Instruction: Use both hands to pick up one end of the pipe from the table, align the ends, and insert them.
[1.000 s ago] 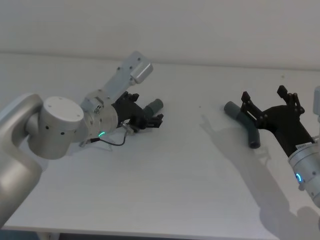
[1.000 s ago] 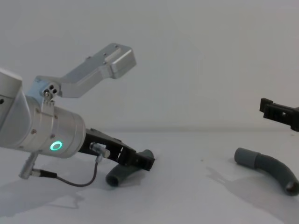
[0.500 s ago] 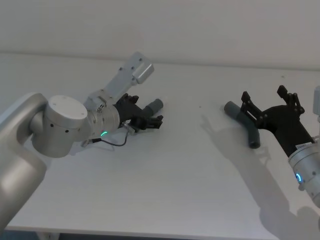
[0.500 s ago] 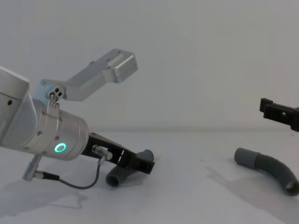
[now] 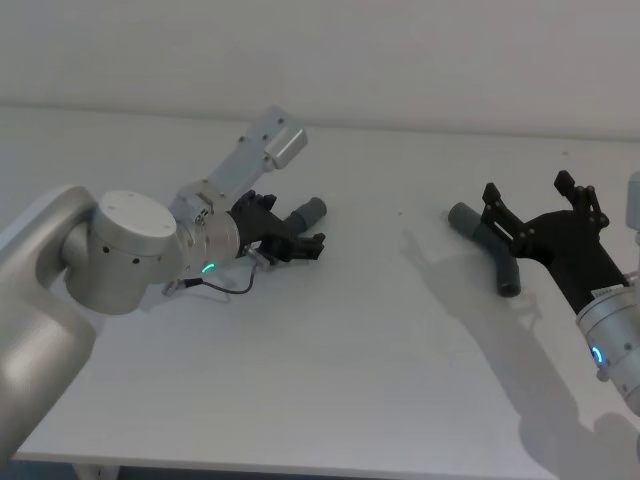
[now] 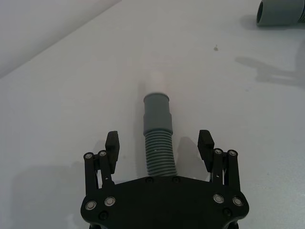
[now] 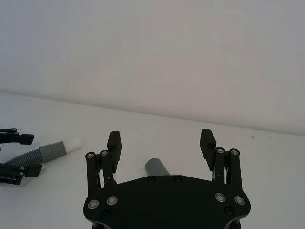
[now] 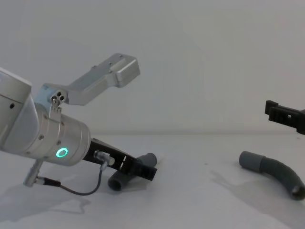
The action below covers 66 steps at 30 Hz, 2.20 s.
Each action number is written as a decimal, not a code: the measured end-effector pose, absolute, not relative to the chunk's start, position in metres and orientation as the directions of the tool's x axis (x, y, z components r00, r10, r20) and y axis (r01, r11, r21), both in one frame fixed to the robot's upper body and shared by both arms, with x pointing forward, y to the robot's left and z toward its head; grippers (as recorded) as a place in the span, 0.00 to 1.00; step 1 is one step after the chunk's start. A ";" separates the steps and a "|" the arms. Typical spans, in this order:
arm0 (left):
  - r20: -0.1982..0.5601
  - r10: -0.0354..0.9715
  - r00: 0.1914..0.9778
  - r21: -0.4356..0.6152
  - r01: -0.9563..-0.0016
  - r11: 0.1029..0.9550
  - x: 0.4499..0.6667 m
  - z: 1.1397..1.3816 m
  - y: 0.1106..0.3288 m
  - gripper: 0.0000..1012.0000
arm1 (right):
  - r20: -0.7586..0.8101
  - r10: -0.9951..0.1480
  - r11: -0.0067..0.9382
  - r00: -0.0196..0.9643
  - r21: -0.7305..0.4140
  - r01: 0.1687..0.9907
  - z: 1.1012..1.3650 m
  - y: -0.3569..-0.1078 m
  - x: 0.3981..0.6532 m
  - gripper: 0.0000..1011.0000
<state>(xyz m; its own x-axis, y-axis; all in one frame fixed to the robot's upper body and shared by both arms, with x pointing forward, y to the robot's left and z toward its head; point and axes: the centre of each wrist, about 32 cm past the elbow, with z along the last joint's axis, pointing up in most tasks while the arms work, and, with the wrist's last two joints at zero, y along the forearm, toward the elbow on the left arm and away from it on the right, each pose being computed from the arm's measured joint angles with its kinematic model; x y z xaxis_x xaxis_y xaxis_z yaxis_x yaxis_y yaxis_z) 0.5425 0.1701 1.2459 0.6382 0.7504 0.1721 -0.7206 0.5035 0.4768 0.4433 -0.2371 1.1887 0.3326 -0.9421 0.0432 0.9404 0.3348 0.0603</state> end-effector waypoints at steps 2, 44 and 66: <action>0.169 0.750 0.640 0.479 -0.718 0.505 0.543 1.246 0.170 0.99 | 0.043 -0.942 0.335 0.333 0.060 0.940 1.189 -0.237 0.443 0.99; 0.128 0.753 0.645 0.501 -0.698 0.512 0.545 1.242 0.169 0.30 | 0.055 -0.938 0.345 0.343 0.042 0.938 1.190 -0.241 0.445 0.99; 0.128 0.753 0.645 0.501 -0.697 0.513 0.545 1.242 0.169 0.30 | 0.048 -0.896 0.424 0.441 -0.202 0.883 1.205 -0.274 0.476 0.99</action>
